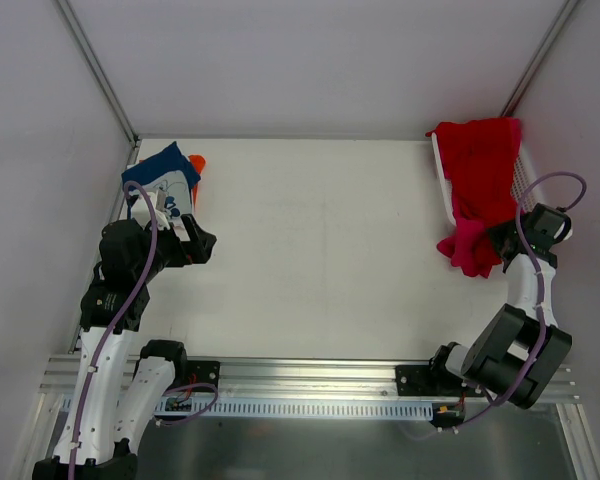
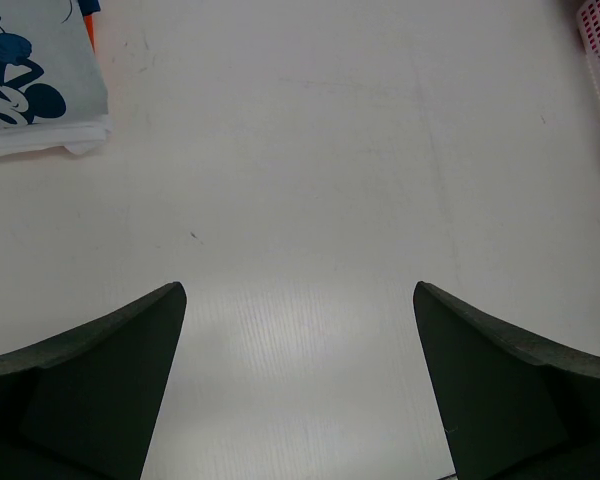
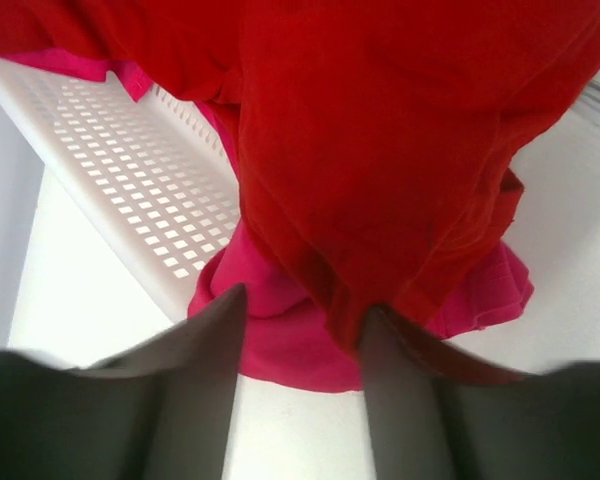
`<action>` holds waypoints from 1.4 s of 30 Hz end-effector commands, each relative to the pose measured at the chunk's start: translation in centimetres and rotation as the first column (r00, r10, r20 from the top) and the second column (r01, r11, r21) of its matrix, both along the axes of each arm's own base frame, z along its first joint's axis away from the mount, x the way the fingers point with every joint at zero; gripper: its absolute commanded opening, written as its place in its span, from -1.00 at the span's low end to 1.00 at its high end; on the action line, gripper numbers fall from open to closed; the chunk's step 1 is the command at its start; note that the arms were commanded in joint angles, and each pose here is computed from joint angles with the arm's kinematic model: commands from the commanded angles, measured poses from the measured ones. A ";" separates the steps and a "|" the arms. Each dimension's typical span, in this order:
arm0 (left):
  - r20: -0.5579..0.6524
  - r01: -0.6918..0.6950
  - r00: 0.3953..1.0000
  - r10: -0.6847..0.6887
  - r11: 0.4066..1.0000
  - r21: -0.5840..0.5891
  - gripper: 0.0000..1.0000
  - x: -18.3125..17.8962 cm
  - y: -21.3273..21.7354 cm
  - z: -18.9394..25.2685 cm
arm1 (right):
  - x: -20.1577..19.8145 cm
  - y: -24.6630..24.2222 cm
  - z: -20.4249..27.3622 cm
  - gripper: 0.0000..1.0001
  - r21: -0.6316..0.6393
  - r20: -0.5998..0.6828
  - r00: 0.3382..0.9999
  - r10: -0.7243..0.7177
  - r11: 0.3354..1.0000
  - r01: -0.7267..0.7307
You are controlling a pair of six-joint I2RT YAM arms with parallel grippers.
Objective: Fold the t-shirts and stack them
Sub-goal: Grab crumpled tshirt from bin with the right arm, then move the tshirt to the center of the board
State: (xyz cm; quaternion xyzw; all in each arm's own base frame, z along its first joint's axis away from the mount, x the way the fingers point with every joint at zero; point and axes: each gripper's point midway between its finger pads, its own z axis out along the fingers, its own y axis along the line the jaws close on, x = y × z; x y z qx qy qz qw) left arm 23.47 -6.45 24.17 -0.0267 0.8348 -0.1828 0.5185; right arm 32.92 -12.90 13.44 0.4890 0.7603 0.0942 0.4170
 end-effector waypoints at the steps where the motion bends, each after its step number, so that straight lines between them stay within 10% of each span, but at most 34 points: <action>1: 0.033 0.023 0.999 -0.023 1.000 0.015 0.98 0.2 -0.3 0.4 | 0.2 -0.4 1.2 -0.42 -0.038 0.033 0.999 -0.013 0.999 0.014; 3: 0.033 0.024 0.999 -0.025 1.000 0.014 0.98 0.2 -0.3 0.5 | 0.5 -0.2 0.8 -0.97 -0.021 0.035 0.999 0.003 1.000 -0.003; 16: 0.037 0.031 0.999 -0.031 0.999 0.010 0.98 0.2 -0.4 0.6 | 0.6 0.6 2.7 -0.99 -0.038 0.116 0.993 0.035 0.999 -0.030; 23: 0.049 0.029 0.998 -0.029 1.000 0.008 0.98 0.0 -0.4 0.9 | -1.3 4.7 15.9 -0.99 -0.150 0.369 0.917 0.153 0.983 -0.103; 32: 0.070 0.031 0.997 -0.031 1.000 0.004 0.98 -0.3 -0.4 1.4 | -5.3 17.5 32.8 -0.99 -0.286 0.581 0.637 0.507 0.860 -0.423; 42: 0.091 0.024 0.996 -0.025 1.000 0.009 0.98 -0.6 -0.3 1.8 | -8.0 35.4 38.6 -0.99 -0.328 0.588 0.154 0.794 0.408 -0.852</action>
